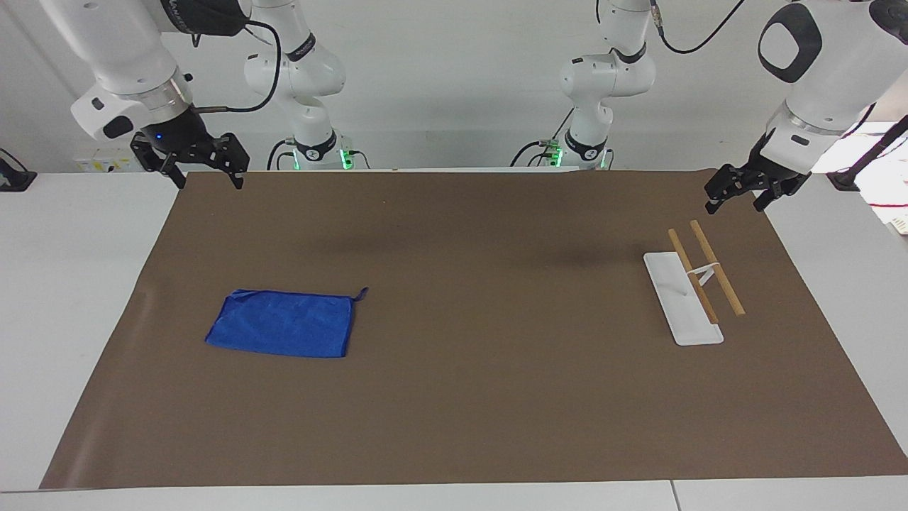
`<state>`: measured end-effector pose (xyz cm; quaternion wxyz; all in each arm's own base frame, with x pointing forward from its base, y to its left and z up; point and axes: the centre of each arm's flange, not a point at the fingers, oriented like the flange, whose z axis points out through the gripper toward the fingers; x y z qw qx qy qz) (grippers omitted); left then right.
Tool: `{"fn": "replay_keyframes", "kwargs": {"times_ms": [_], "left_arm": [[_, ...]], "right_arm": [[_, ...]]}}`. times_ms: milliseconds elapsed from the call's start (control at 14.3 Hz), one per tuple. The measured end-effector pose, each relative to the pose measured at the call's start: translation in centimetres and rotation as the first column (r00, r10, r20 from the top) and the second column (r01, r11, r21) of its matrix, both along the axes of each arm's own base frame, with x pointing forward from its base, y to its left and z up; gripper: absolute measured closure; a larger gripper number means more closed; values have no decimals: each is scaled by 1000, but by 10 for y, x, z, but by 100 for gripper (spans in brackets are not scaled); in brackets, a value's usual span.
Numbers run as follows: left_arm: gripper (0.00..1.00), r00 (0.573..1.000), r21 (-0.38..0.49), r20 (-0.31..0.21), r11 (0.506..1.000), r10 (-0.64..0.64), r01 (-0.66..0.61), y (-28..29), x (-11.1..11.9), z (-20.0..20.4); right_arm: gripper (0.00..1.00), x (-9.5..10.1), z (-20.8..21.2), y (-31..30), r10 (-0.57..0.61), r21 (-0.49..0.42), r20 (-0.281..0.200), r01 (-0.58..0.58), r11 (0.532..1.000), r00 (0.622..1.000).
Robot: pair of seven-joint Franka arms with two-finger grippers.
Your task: Right arm passes towel to left arm to hang
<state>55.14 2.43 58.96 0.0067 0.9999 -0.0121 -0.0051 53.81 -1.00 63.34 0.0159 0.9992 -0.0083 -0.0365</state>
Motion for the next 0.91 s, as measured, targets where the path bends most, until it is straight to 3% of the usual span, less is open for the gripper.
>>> {"fn": "replay_keyframes", "kwargs": {"times_ms": [909], "left_arm": [[0, 1000, 0, 0, 1000, 0, 0, 0, 0, 0]], "right_arm": [[0, 3, 1, -1, -1, 0, 26, 1, 1000, 1000]]}}
